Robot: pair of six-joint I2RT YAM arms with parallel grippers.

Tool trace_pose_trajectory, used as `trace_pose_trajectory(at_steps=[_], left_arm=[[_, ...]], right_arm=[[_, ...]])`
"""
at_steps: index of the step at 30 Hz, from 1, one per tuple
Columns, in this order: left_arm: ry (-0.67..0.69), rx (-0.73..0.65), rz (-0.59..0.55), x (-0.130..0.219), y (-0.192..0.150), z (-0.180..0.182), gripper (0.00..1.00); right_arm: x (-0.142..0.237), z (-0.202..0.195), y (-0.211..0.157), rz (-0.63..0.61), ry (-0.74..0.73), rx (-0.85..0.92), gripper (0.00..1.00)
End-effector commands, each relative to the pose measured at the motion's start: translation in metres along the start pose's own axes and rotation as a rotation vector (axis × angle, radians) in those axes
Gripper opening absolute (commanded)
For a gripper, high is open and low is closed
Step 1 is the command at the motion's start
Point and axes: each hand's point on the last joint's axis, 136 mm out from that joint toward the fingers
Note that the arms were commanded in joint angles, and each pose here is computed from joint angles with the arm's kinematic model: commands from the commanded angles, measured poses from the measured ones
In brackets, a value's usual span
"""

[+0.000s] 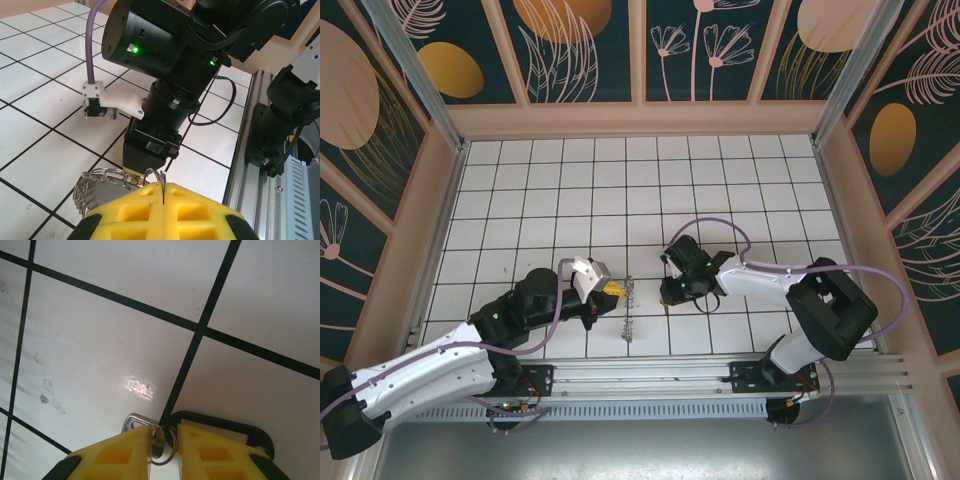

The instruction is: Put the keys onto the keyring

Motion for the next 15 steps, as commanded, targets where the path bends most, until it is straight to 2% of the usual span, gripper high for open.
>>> trace_pose_trajectory(at_steps=[1, 12, 15], left_arm=[[-0.013, -0.020, -0.072, 0.0030, 0.0213, -0.0045, 0.00], [-0.022, -0.021, -0.088, 0.0051, 0.0232, -0.0066, 0.00], [-0.021, -0.019, -0.092, 0.0061, 0.0239, -0.0064, 0.00]], right_arm=[[0.0028, 0.0001, -0.0032, 0.008, 0.018, -0.031, 0.22], [0.0018, 0.0044, 0.0029, 0.007, 0.027, -0.041, 0.22], [-0.0003, 0.0044, 0.0037, 0.005, 0.028, -0.041, 0.19]])
Point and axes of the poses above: each hand's point on the last joint's axis, 136 mm out from that joint toward the fingers, its own x axis back along the fingers, its own z axis along the line the jaws close on, y = z × x, and after that the axes turned 2 degrees about -x, right-handed
